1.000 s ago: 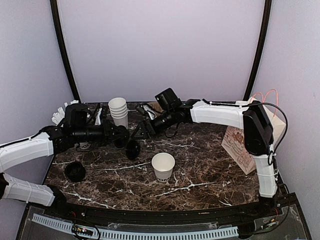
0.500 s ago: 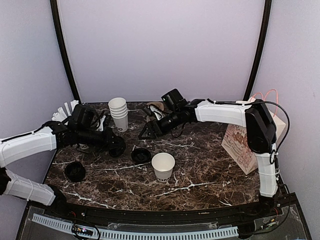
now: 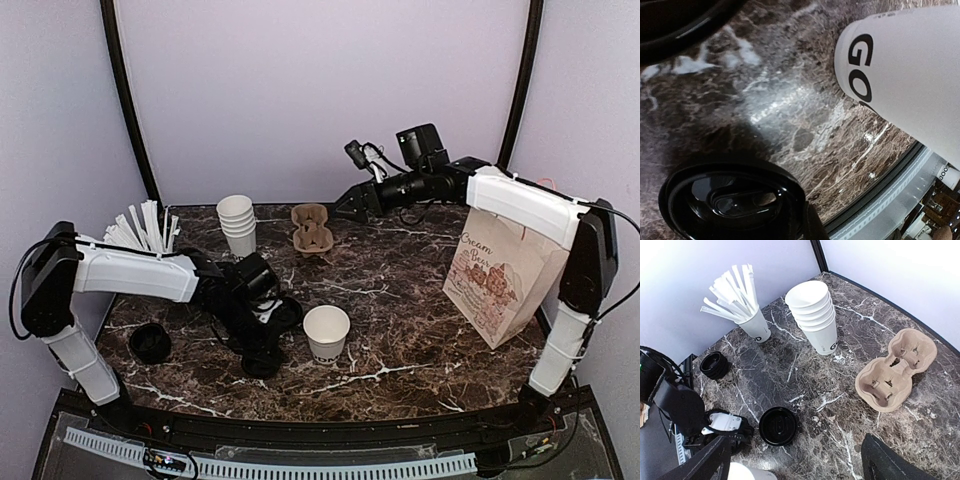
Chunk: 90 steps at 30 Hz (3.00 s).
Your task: Pack the takeout coffee
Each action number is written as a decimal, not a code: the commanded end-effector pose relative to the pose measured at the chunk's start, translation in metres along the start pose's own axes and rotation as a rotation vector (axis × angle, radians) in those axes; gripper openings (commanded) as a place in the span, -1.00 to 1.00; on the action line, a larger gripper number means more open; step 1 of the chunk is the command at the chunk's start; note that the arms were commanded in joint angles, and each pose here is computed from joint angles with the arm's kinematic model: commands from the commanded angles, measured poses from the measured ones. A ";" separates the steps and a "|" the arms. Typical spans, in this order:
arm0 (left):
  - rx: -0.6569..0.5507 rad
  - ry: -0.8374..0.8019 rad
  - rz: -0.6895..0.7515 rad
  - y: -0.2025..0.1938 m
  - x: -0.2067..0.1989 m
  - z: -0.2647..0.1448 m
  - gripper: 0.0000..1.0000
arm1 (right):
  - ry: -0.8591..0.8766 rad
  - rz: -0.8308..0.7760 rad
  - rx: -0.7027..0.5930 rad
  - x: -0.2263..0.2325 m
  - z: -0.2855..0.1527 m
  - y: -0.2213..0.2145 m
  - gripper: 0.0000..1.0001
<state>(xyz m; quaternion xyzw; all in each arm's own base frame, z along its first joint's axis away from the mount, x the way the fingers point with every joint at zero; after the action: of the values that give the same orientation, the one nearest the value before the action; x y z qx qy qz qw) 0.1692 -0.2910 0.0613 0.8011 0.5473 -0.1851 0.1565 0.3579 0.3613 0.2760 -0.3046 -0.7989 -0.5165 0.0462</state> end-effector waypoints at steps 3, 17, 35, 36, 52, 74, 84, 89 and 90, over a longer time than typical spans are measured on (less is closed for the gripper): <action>0.072 0.046 0.099 0.000 -0.020 0.003 -0.42 | -0.040 -0.070 -0.003 0.000 -0.009 -0.003 0.84; -0.118 0.328 0.027 0.068 0.027 -0.078 -0.13 | -0.122 -0.129 -0.016 -0.009 -0.037 0.006 0.84; -0.120 0.340 -0.082 0.130 0.080 -0.035 -0.29 | -0.256 -0.101 -0.102 -0.046 -0.111 -0.002 0.83; -0.119 0.344 -0.083 0.130 0.080 -0.035 -0.33 | -0.253 -0.098 -0.102 -0.046 -0.110 -0.002 0.83; -0.081 0.339 -0.097 0.127 0.087 -0.026 -0.61 | -0.211 -0.079 -0.095 -0.047 -0.101 -0.005 0.83; -0.075 0.519 -0.290 -0.023 0.113 -0.135 -0.82 | -0.148 -0.058 -0.076 -0.044 -0.093 -0.005 0.81; -0.047 0.646 -0.536 -0.095 0.168 -0.187 -0.82 | -0.095 -0.037 -0.071 -0.036 -0.091 -0.006 0.80; -0.058 0.650 -0.588 -0.099 0.184 -0.197 -0.83 | -0.093 -0.041 -0.074 -0.033 -0.095 -0.007 0.80; -0.067 0.669 -0.614 -0.100 0.189 -0.199 -0.85 | -0.092 -0.043 -0.075 -0.032 -0.095 -0.007 0.81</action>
<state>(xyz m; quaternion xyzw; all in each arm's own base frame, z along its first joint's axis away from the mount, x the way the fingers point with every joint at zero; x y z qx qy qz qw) 0.1715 -0.0293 0.1421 0.6229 0.7795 0.0534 -0.0400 0.3574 0.2650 0.2826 -0.3246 -0.7952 -0.5122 -0.0045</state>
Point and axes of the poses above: each gripper's point midway between its finger pads, its own z axis out along the fingers, its own x axis along the line the jaws close on, y = z × x, the point moved 1 cm from there along -z, back along the fingers, and after that the axes turned 4 degrees about z, right-handed, at the moved point
